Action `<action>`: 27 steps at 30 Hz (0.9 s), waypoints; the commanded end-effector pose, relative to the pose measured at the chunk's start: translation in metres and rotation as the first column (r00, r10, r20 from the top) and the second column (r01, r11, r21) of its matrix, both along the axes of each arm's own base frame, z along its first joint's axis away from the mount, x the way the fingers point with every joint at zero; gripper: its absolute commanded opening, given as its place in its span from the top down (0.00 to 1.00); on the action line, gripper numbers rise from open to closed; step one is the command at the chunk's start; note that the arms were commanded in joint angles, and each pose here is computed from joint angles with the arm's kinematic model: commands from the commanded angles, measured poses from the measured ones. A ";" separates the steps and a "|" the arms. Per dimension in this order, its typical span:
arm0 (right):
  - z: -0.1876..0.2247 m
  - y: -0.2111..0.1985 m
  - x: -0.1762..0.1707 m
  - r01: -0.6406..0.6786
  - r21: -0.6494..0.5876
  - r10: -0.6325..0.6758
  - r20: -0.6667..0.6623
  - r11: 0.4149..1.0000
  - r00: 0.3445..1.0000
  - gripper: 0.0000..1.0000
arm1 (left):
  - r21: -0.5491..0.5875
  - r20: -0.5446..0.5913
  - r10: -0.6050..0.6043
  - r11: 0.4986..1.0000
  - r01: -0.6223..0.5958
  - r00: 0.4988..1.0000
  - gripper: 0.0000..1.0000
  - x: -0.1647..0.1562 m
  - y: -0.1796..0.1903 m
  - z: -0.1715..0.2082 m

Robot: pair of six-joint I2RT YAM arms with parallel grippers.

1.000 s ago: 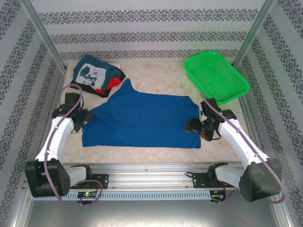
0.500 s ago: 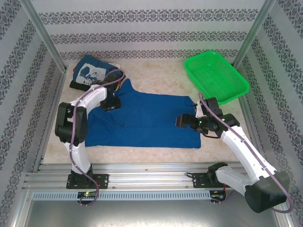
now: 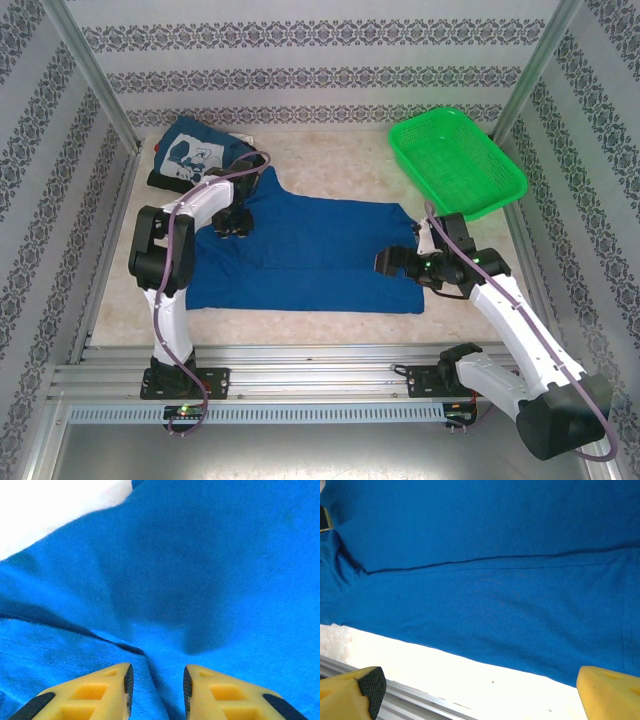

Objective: Fold and stack the t-shirts

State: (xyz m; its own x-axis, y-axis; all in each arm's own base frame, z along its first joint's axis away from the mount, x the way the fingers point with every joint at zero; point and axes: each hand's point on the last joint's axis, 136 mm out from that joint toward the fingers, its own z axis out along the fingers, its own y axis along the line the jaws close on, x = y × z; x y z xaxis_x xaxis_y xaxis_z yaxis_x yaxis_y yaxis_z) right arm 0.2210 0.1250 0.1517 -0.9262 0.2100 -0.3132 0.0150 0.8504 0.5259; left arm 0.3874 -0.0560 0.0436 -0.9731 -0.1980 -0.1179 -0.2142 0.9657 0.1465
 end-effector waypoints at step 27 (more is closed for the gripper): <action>-0.016 -0.009 -0.008 0.041 0.014 -0.041 -0.045 0.999 0.998 0.02 | -0.010 -0.028 -0.118 0.993 0.118 0.993 0.96 -0.019 -0.021 -0.013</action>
